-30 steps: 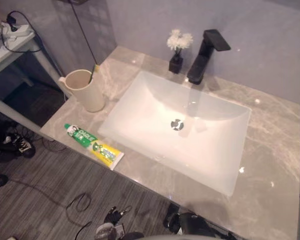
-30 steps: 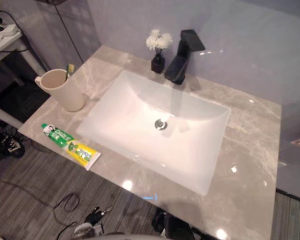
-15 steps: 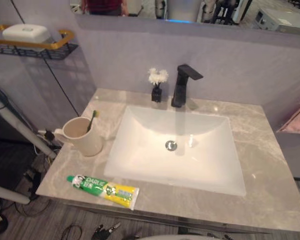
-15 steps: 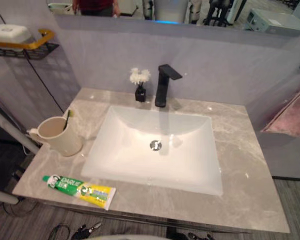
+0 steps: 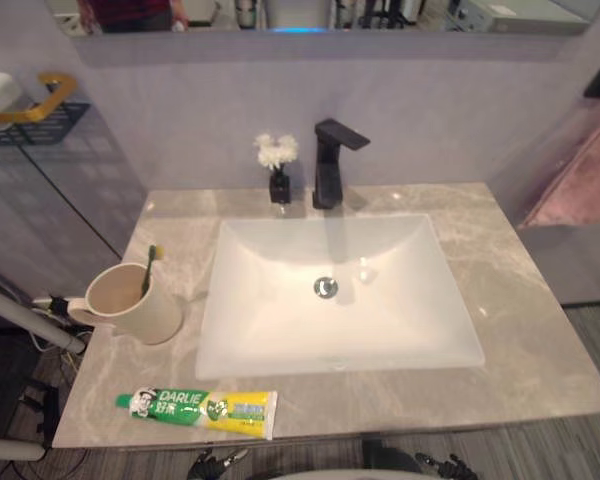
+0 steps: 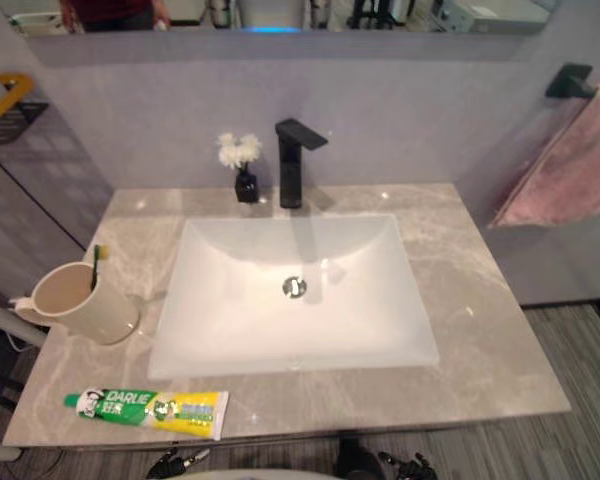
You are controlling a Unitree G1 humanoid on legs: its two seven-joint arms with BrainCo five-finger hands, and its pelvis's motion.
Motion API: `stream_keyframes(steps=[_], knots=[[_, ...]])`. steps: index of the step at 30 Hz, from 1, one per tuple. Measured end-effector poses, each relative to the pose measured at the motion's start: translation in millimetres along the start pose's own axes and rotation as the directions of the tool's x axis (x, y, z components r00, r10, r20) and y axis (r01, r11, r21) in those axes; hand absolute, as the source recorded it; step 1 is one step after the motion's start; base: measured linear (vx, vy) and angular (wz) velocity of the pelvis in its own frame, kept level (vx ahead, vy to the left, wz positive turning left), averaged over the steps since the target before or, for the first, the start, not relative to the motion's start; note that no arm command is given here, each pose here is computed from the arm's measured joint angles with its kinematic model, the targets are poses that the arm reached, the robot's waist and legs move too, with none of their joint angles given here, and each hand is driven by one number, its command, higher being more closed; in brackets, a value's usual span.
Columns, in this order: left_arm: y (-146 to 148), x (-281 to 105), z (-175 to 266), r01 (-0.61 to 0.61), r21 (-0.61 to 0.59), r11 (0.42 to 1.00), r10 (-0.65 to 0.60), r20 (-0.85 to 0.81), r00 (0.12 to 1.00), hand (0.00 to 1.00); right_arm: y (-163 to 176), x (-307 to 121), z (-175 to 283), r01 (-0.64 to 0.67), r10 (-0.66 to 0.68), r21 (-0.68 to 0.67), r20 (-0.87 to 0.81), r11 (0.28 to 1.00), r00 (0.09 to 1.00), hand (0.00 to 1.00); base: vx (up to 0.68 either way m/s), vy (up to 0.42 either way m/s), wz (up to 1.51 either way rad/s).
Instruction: Organize washtable
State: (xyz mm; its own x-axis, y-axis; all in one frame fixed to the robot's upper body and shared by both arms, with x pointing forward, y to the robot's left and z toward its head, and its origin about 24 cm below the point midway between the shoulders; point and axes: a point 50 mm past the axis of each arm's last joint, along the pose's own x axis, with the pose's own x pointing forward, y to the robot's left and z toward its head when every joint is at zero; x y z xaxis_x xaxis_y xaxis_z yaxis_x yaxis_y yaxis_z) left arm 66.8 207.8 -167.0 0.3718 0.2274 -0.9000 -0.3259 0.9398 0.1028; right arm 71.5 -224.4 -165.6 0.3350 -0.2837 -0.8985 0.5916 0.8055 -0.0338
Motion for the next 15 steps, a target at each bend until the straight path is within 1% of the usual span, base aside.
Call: stream_keyframes(steps=[3, 5, 9, 11, 15], knots=[[2, 0, 3, -0.005, -0.003, 1.0, 0.005, 0.016, 1.0, 0.0, 0, -2, -4, -0.001, 0.001, 0.001, 0.005, 1.0, 1.0, 0.0, -0.04, 0.018, 0.3], [6, -1, 0, -0.015, -0.005, 1.0, 0.015, 0.018, 1.0, 0.0, 2, -1, -3, -0.009, 0.009, -0.01, 0.004, 1.0, 1.0, 0.0, 0.03, -0.134, 0.1], [7, -2, -4, -0.016, -0.006, 1.0, 0.016, -0.005, 1.0, 0.0, 20, 2, 12, -0.062, 0.064, -0.05, 0.04, 0.997, 0.997, 0.0, 0.06, -0.149, -0.41], [2, -2, -6, -0.006, -0.012, 1.0, 0.006, -0.017, 1.0, 0.0, 20, 2, 11, -0.063, 0.064, -0.057, 0.03, 0.996, 0.997, 0.0, 0.04, -0.11, -0.37], [5, -2, -6, -0.013, 0.001, 1.0, 0.013, -0.015, 1.0, 0.0, 22, 1, 5, -0.074, 0.075, -0.084, 0.009, 0.994, 0.997, 0.0, 0.01, -0.087, -0.3]])
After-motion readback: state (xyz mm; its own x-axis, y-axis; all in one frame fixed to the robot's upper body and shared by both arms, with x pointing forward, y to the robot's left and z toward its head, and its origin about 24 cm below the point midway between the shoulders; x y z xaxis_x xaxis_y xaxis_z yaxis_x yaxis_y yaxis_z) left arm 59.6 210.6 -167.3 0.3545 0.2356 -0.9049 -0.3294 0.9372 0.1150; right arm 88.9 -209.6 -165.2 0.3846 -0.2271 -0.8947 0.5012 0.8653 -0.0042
